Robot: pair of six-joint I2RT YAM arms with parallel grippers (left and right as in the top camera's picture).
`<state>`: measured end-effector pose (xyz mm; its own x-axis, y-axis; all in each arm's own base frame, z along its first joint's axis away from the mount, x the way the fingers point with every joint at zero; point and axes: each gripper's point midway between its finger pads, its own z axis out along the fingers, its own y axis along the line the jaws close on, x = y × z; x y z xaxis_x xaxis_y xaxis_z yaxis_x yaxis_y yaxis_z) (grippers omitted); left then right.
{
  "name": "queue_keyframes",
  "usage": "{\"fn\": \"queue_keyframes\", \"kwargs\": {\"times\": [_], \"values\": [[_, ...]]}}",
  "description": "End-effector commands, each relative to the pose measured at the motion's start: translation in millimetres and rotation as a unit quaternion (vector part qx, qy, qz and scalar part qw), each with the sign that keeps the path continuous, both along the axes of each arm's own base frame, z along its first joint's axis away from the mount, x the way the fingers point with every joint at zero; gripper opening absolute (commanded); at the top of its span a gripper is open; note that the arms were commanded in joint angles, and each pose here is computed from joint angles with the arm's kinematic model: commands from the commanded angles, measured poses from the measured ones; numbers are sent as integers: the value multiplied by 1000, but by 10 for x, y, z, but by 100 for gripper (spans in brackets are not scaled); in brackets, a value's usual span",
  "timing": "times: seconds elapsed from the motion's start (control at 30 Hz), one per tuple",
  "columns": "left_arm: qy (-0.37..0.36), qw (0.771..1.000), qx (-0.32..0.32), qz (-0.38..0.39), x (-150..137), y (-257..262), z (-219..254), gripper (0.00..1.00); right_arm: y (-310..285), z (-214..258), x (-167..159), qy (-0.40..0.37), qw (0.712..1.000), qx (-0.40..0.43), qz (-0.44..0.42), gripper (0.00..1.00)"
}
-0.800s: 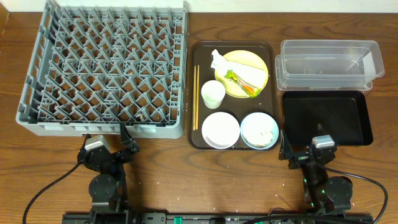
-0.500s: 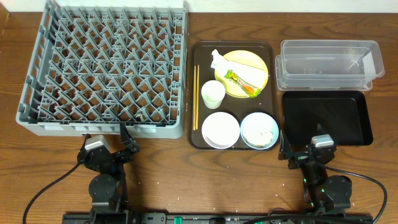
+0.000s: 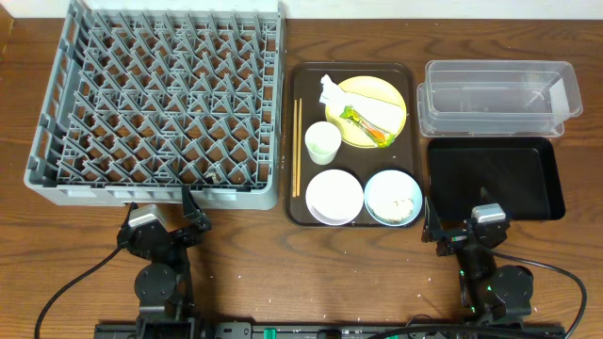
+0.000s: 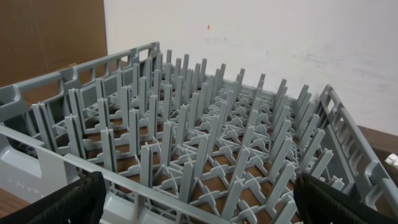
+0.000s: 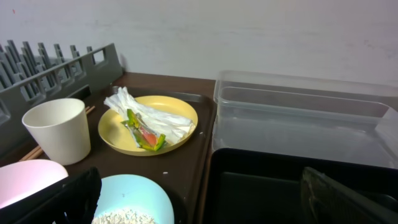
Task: Sort waste into correct bins and load items into the dishwasher
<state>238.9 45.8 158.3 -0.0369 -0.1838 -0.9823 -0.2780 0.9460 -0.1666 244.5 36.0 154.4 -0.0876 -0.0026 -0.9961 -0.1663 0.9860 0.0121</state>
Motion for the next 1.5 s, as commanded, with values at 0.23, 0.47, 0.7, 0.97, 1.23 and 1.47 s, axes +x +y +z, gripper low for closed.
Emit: {"fn": "queue_keyframes", "kwargs": {"times": [0.23,0.47,0.7,0.97,1.23,1.47], "values": [[29,999,10,7,-11,31,-176,98,32,-20,-5,2,1000,-7,8,99],[29,999,10,7,-11,31,-176,98,32,-20,-5,2,1000,-7,8,99],[29,999,10,7,-11,31,-175,98,30,-13,-3,1,1000,-7,8,99],[29,1000,10,7,-10,31,-174,98,11,-15,0,1,1000,-8,2,99],[27,1000,10,7,-9,31,-164,98,-4,53,8,-13,1000,-6,-2,99],[-3,1000,10,8,-29,31,113,98,1,365,2,-70,998,0,-1,99]]}}
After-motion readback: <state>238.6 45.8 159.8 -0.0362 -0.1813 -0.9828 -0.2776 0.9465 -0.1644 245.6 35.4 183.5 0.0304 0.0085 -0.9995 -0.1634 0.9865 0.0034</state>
